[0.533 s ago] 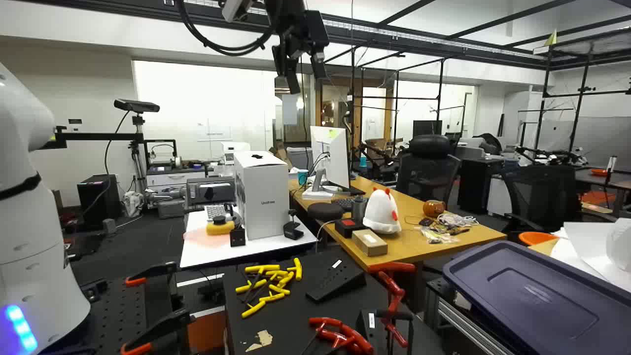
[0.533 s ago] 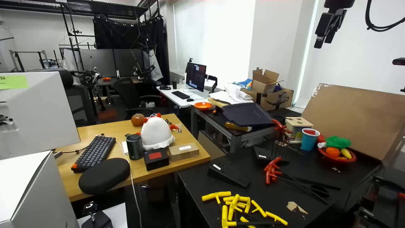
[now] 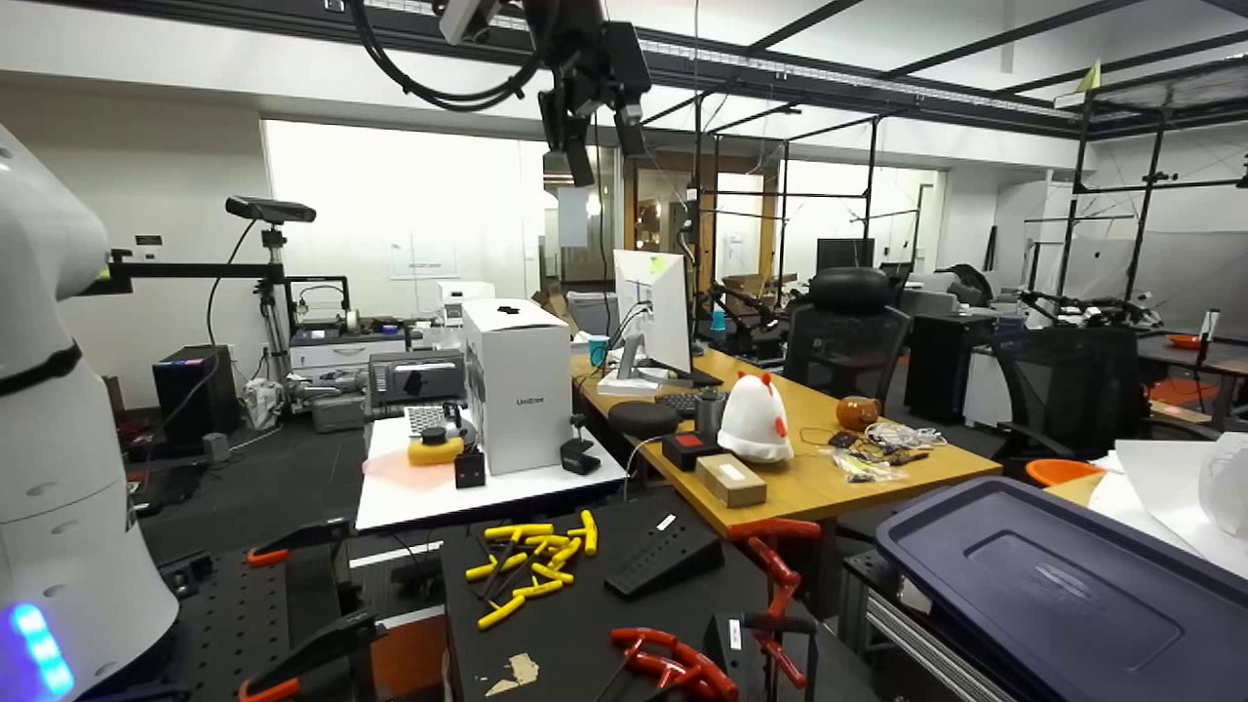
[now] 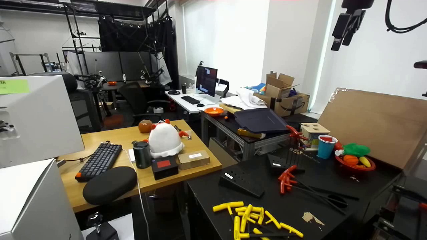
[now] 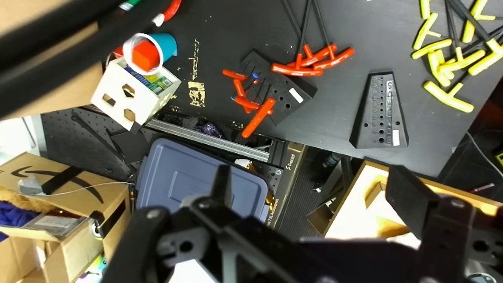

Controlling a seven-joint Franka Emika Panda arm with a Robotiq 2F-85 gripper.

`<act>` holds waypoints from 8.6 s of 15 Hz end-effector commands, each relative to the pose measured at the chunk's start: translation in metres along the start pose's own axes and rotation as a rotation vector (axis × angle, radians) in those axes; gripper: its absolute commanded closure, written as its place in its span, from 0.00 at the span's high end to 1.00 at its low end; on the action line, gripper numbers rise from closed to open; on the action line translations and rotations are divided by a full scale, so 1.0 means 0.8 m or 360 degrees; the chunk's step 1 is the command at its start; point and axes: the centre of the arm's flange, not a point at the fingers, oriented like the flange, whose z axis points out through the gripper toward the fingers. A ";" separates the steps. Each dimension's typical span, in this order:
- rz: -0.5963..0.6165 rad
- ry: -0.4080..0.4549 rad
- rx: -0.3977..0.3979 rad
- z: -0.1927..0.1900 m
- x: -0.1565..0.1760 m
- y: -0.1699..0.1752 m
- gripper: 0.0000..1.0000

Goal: Pick up the red object, then place it on the table

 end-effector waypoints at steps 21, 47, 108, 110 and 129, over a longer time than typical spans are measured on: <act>0.0220 -0.0122 0.0239 0.047 0.077 0.028 1.00; 0.0851 -0.0550 0.0364 0.270 0.201 0.076 1.00; 0.1184 -0.0708 0.0269 0.509 0.158 0.092 0.05; 0.1204 -0.0670 0.0223 0.498 0.159 0.082 0.05; 0.0995 -0.0658 0.0227 0.373 0.166 0.052 0.05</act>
